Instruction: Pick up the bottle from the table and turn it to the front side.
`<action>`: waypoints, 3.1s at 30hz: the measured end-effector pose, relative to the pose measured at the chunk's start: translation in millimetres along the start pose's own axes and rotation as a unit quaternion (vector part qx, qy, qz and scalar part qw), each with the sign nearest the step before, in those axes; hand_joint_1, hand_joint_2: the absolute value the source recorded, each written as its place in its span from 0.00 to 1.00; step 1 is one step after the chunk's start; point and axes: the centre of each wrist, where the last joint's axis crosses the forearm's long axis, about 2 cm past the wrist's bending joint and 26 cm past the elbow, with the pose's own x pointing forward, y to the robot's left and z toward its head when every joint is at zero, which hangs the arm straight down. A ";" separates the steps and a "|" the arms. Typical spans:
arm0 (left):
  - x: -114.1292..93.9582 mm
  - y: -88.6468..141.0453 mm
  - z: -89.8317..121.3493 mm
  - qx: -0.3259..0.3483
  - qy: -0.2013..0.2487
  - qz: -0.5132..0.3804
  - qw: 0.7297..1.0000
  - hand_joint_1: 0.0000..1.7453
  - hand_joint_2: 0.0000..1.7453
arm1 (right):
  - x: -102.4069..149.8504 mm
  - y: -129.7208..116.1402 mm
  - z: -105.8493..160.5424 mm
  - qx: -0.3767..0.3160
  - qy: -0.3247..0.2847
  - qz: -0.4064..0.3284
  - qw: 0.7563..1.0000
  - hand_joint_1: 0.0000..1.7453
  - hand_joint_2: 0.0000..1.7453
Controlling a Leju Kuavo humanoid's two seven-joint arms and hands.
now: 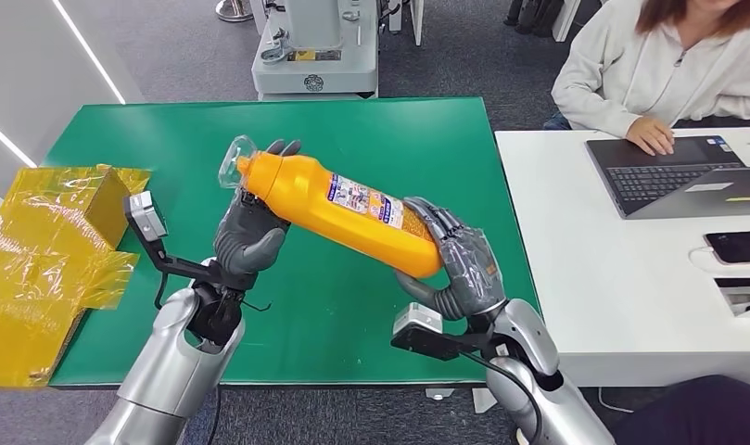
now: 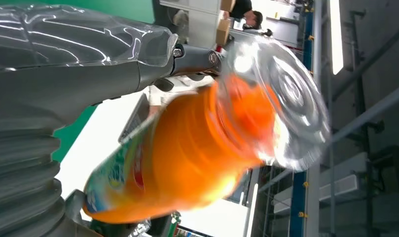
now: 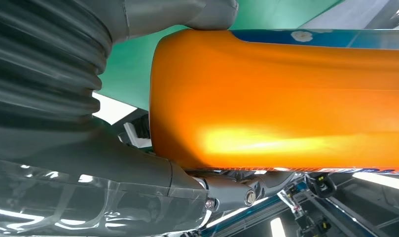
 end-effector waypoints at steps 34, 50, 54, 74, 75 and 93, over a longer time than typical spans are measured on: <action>-1.2 -38.2 -76.1 -0.006 -0.005 -0.040 0.999 0.00 1.00 | -34.7 7.5 -12.1 -0.007 0.030 -0.022 0.999 1.00 1.00; -7.6 -31.9 -86.2 0.015 0.013 -0.046 0.999 1.00 1.00 | -44.1 22.7 -18.3 0.015 0.049 -0.037 0.998 1.00 1.00; -10.5 -32.7 -86.3 0.018 0.018 -0.043 0.999 1.00 1.00 | -45.7 24.6 -16.2 0.013 0.053 -0.039 0.998 1.00 1.00; 4.6 -3.9 -88.0 0.021 0.011 -0.213 0.977 1.00 1.00 | -40.0 28.3 4.5 -0.006 0.057 -0.062 0.996 0.00 1.00; 9.1 2.2 -87.1 0.026 0.012 -0.235 0.972 1.00 1.00 | -40.1 27.5 6.5 -0.009 0.056 -0.066 0.996 0.00 1.00; 157.2 96.2 -92.4 0.075 -0.001 -0.881 0.467 1.00 1.00 | -24.6 7.4 -0.8 -0.019 0.005 -0.075 0.997 0.00 1.00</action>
